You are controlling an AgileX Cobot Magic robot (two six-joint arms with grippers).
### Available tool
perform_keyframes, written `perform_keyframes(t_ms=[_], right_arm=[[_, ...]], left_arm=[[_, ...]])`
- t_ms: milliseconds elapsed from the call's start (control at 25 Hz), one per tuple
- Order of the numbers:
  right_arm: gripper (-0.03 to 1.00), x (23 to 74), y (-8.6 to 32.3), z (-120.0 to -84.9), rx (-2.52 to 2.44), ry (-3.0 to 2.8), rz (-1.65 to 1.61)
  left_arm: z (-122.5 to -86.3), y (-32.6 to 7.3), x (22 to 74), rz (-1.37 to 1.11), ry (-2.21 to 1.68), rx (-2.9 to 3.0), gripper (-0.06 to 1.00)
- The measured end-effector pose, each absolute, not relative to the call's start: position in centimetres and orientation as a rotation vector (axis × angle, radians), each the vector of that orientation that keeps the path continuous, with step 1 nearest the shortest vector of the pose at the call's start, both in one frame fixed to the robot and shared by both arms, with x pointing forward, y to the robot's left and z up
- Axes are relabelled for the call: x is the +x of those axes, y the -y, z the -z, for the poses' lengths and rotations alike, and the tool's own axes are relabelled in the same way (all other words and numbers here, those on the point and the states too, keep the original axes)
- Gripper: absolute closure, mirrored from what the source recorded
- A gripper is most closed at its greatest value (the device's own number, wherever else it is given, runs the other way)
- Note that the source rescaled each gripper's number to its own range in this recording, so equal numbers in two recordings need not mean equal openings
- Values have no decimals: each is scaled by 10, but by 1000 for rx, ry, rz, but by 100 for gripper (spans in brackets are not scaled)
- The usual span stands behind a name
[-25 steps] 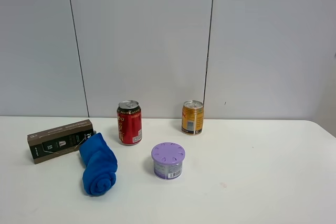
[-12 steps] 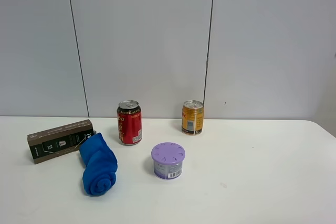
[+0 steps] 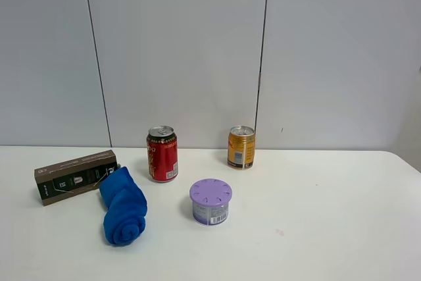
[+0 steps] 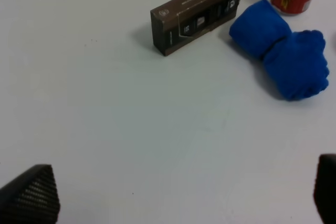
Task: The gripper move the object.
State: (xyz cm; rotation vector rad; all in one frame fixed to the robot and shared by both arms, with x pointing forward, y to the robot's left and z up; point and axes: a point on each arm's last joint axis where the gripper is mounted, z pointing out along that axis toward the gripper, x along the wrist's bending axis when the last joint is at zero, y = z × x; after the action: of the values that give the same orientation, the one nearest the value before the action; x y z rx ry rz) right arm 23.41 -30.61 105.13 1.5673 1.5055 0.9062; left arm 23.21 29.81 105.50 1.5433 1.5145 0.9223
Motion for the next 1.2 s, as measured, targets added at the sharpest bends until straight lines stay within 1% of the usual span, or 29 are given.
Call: perform_keyframes(t_ms=[1200], right_arm=[[-3,234,306,-1051,1567,-1505,-906]], left_arm=[[-1055,-298,232,-922,-1514,1543,-6]])
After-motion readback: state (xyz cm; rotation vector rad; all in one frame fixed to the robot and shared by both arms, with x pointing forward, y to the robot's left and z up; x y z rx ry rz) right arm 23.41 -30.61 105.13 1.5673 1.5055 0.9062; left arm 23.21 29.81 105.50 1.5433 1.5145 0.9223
